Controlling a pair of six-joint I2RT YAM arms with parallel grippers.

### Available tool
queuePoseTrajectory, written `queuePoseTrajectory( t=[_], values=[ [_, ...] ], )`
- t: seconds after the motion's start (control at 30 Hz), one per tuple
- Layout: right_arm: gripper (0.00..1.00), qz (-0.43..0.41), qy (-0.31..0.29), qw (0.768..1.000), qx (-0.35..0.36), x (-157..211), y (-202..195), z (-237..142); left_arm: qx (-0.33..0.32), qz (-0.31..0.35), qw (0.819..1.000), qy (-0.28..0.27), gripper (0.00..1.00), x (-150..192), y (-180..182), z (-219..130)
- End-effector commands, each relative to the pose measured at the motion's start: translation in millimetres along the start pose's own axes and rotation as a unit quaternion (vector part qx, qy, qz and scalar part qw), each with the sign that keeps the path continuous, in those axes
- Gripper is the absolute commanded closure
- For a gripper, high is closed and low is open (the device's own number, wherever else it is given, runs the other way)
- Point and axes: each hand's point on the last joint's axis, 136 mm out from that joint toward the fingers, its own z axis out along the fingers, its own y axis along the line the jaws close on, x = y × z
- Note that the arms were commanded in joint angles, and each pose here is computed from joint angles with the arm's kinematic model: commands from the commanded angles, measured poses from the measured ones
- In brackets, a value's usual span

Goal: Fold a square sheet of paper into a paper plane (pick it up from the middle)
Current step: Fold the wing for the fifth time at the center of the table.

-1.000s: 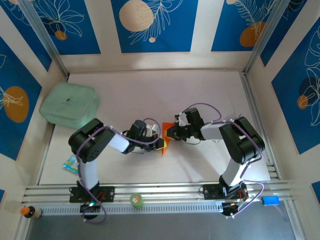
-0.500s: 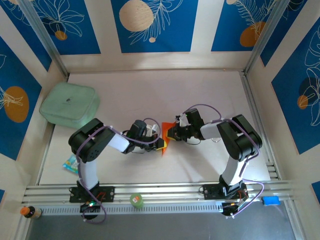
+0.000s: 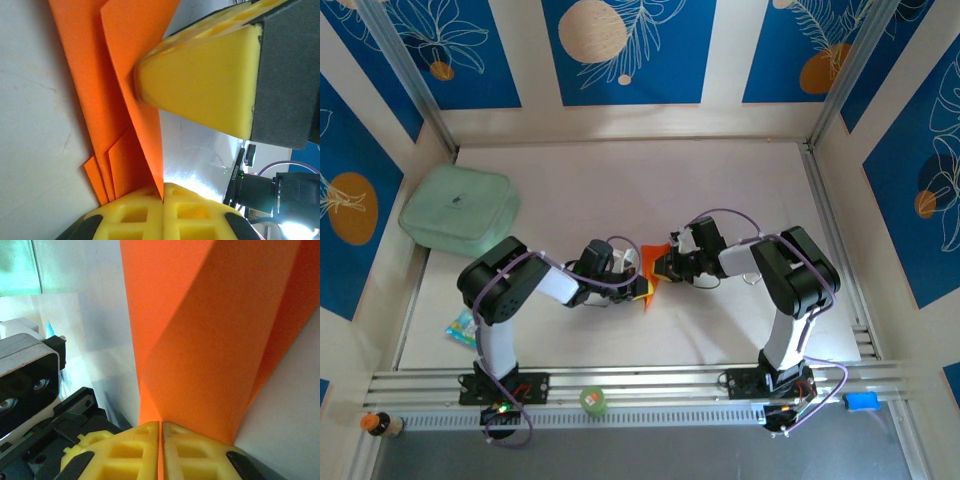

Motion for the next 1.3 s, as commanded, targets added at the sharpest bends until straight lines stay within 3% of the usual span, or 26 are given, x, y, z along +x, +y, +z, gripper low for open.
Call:
queuePoseTrajectory(
  t=[0.0, 0.8, 1.27],
  values=[
    [0.89, -0.007, -0.001, 1.000, 0.003, -1.7, 4.8, -6.3, -0.118, -0.076, 0.990, 0.018, 1.00, 31.8, 75.9, -4.0],
    [0.89, -0.051, 0.023, 0.997, -0.051, -5.0, 35.9, -6.1, -0.108, -0.107, 0.988, -0.029, 1.00, 29.0, 83.0, -13.8],
    [0.89, -0.010, 0.043, 0.999, 0.008, -6.2, 2.6, 18.0, -0.131, -0.123, 0.984, -0.022, 1.00, 33.0, 92.8, -15.0]
  ],
)
